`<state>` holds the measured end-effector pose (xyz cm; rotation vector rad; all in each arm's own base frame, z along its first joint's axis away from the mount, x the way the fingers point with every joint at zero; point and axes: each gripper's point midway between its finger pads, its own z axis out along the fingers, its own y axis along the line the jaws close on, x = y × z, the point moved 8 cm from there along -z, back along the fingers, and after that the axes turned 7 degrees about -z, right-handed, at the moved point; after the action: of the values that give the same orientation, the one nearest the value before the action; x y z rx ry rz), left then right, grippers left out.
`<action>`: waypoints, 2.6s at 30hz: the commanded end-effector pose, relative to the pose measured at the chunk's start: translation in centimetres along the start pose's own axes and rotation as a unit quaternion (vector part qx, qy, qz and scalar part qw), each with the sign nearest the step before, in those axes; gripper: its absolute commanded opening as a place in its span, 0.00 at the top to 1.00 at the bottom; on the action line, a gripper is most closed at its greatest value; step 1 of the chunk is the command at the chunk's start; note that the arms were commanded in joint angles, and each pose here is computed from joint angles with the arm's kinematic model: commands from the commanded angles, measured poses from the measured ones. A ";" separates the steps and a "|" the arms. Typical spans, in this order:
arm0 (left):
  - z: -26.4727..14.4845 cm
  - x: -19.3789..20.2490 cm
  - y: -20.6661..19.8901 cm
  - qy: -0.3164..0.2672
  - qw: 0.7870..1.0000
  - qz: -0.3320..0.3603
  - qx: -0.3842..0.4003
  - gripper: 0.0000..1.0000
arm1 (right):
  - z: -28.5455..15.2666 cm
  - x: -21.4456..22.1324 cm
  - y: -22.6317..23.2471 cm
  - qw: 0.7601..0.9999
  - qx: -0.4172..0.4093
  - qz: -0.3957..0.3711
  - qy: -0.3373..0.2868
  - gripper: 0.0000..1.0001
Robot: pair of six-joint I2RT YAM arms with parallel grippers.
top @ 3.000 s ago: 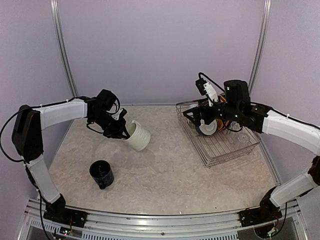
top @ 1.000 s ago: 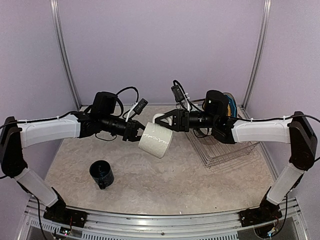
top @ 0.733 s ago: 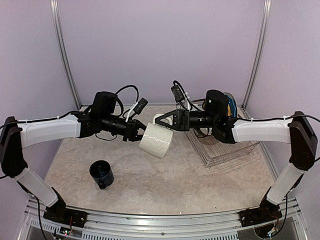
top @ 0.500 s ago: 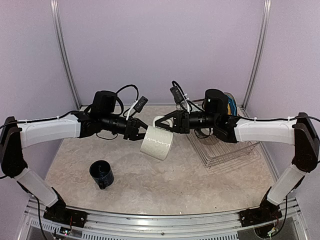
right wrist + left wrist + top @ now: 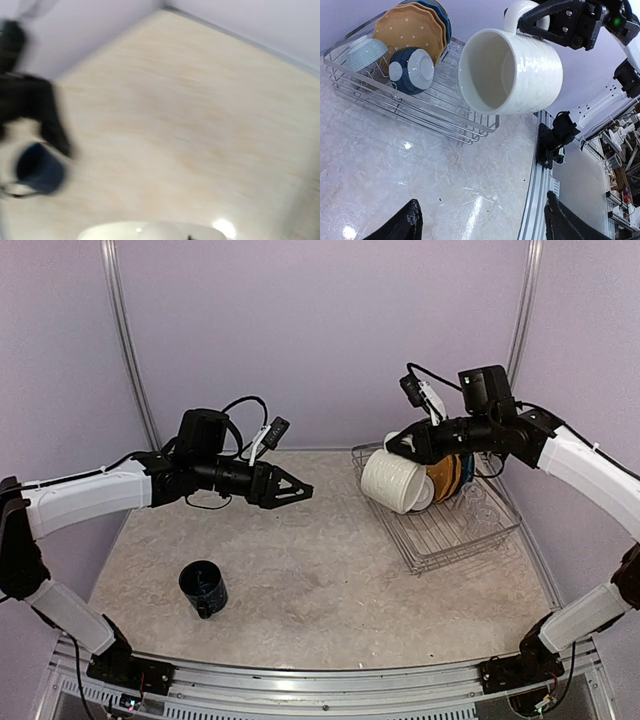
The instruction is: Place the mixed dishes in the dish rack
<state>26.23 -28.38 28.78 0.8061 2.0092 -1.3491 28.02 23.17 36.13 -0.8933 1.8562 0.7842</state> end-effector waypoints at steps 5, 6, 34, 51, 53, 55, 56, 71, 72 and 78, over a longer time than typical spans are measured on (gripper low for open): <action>-1.6 -1.9 -0.3 -0.027 0.996 -0.015 -0.087 0.08 | -4.0 2.0 -5.0 0.958 0.201 -0.046 0.199 1.00; -1.7 -1.9 -0.2 -0.028 0.995 -0.019 -0.096 0.07 | -3.9 2.2 -5.5 0.952 0.209 -0.049 0.217 1.00; -2.6 -1.1 0.7 -0.032 0.989 -0.035 -0.144 0.02 | 2.5 12.3 -13.6 0.845 0.200 -0.067 0.491 1.00; -2.3 -0.9 1.3 -0.026 0.988 -0.044 -0.149 0.01 | 3.1 15.3 -13.9 0.824 0.187 -0.064 0.531 0.88; -2.4 -0.8 1.3 -0.026 0.987 -0.045 -0.150 0.01 | 3.3 15.4 -14.1 0.821 0.192 -0.064 0.534 0.83; -2.5 -0.8 1.4 -0.027 0.987 -0.045 -0.152 0.01 | 3.5 15.2 -14.2 0.823 0.192 -0.063 0.531 0.72; -2.6 -0.9 1.4 -0.028 0.987 -0.044 -0.152 0.01 | 3.6 15.2 -14.3 0.824 0.191 -0.063 0.530 0.65; -2.6 -0.9 1.5 -0.028 0.987 -0.048 -0.153 0.01 | 3.7 14.5 -14.6 0.824 0.212 -0.058 0.522 0.45; -2.7 -1.0 1.5 -0.028 0.986 -0.048 -0.155 0.01 | 3.7 14.6 -14.6 0.824 0.213 -0.055 0.522 0.46; -2.8 -1.0 1.6 -0.031 0.986 -0.049 -0.158 0.01 | 4.1 15.3 -14.3 0.832 0.203 -0.031 0.515 0.52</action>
<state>27.61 -25.87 29.69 0.5457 2.1507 -1.0696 36.75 15.02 19.34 -1.2285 2.6878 -0.2948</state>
